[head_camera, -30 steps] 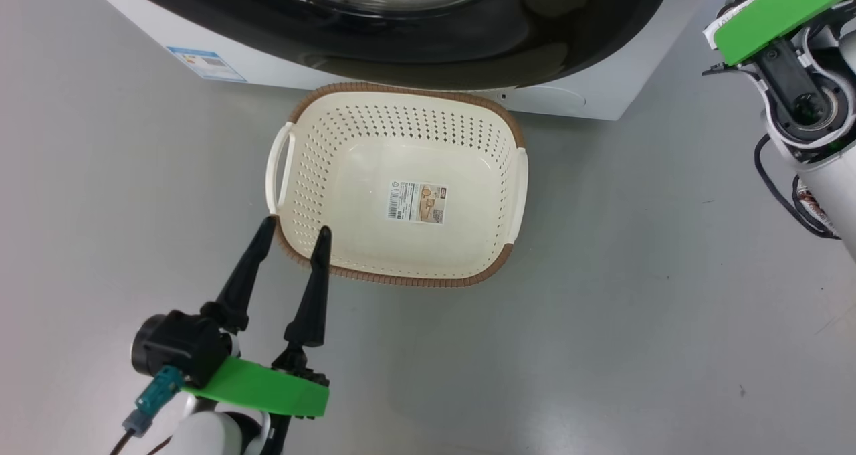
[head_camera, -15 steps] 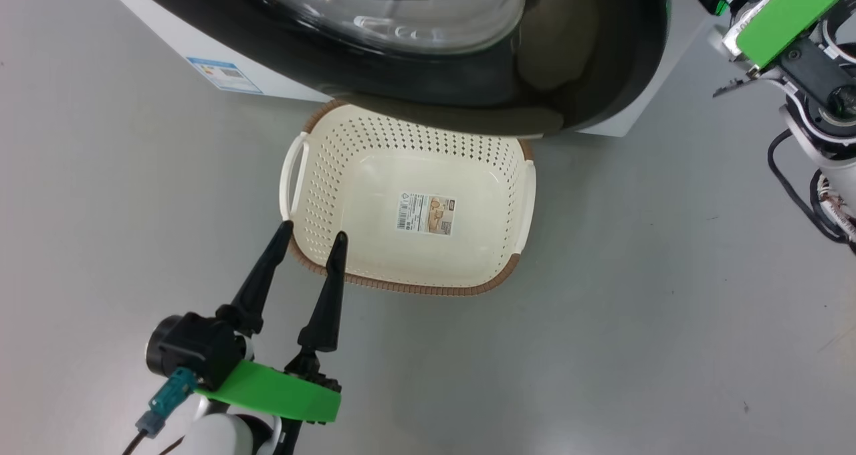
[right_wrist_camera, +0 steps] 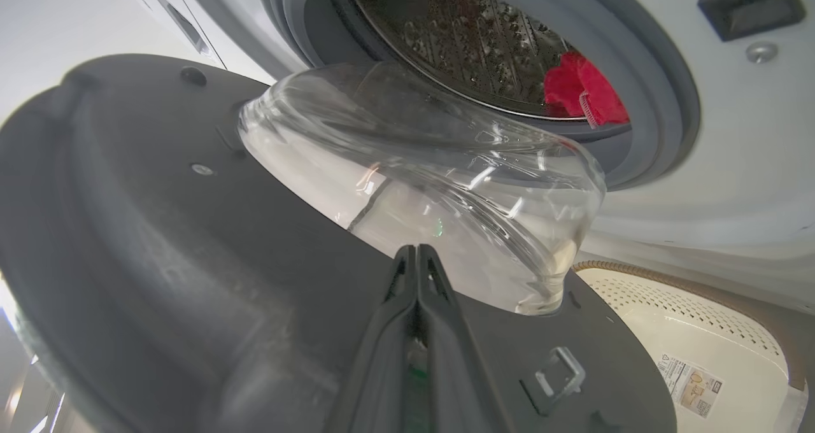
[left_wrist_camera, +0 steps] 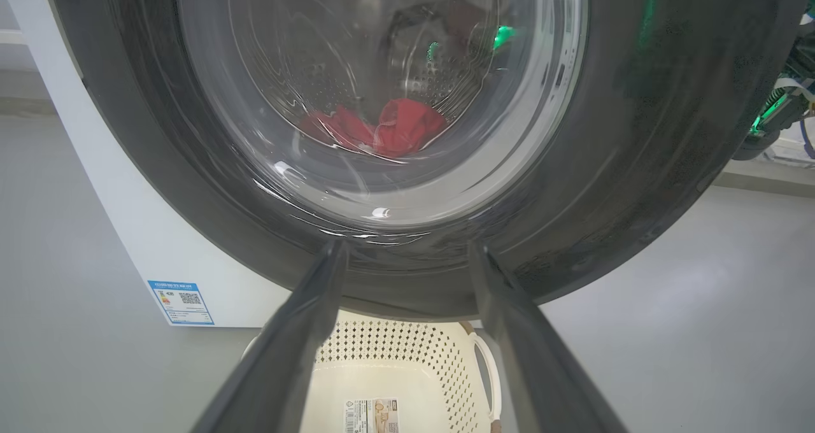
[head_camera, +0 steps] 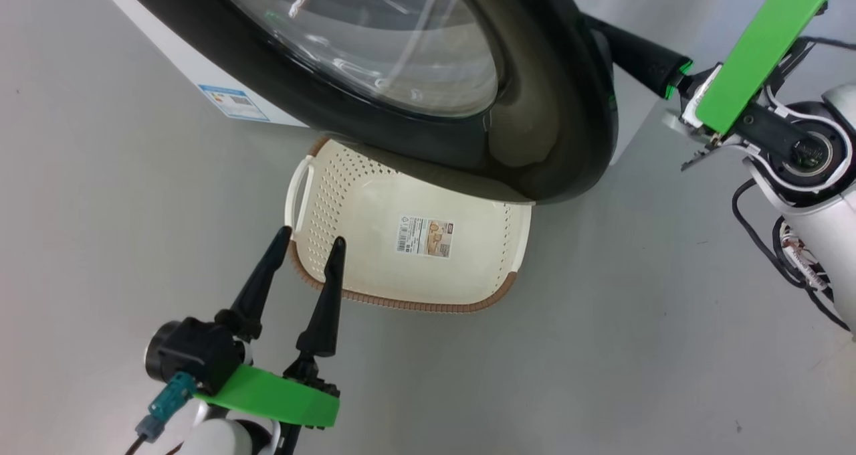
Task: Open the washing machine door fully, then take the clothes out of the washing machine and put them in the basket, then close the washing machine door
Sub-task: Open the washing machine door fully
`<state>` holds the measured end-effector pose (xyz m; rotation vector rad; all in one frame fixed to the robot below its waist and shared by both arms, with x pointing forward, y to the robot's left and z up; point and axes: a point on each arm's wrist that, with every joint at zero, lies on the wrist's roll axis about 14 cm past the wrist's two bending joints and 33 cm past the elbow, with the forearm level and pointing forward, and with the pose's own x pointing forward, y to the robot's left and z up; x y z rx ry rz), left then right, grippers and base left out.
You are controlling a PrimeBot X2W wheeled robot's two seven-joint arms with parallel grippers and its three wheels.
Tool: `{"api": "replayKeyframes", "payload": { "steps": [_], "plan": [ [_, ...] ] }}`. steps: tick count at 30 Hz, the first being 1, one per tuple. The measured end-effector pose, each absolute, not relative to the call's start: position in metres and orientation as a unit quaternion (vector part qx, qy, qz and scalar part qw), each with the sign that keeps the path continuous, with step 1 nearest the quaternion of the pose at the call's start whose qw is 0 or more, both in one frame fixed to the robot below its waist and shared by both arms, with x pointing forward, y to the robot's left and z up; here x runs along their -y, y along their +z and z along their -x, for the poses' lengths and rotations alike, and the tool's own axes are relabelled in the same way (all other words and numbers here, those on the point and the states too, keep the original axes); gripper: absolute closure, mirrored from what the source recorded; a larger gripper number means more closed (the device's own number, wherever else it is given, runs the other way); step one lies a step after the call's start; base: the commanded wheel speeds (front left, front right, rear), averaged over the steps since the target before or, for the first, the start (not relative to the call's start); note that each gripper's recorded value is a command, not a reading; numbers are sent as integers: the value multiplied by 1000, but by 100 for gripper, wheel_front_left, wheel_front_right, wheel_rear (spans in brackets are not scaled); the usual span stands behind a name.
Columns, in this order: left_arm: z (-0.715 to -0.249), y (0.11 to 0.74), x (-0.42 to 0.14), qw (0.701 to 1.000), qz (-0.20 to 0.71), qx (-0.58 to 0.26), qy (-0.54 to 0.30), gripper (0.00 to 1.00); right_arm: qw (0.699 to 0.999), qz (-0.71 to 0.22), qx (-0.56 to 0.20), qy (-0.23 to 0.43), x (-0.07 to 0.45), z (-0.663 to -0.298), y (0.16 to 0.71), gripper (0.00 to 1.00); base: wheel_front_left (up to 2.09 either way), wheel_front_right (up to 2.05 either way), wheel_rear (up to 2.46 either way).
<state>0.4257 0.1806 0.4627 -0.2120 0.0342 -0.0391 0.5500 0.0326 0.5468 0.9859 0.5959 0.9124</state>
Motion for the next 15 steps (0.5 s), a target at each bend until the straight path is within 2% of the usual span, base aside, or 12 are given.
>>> {"api": "replayKeyframes", "payload": {
  "steps": [15],
  "plan": [
    [-409,472,-183,994,109,-9,-14,0,701,-450,-324,448,-45,-502,542,100,0,0,0]
  ]
}}
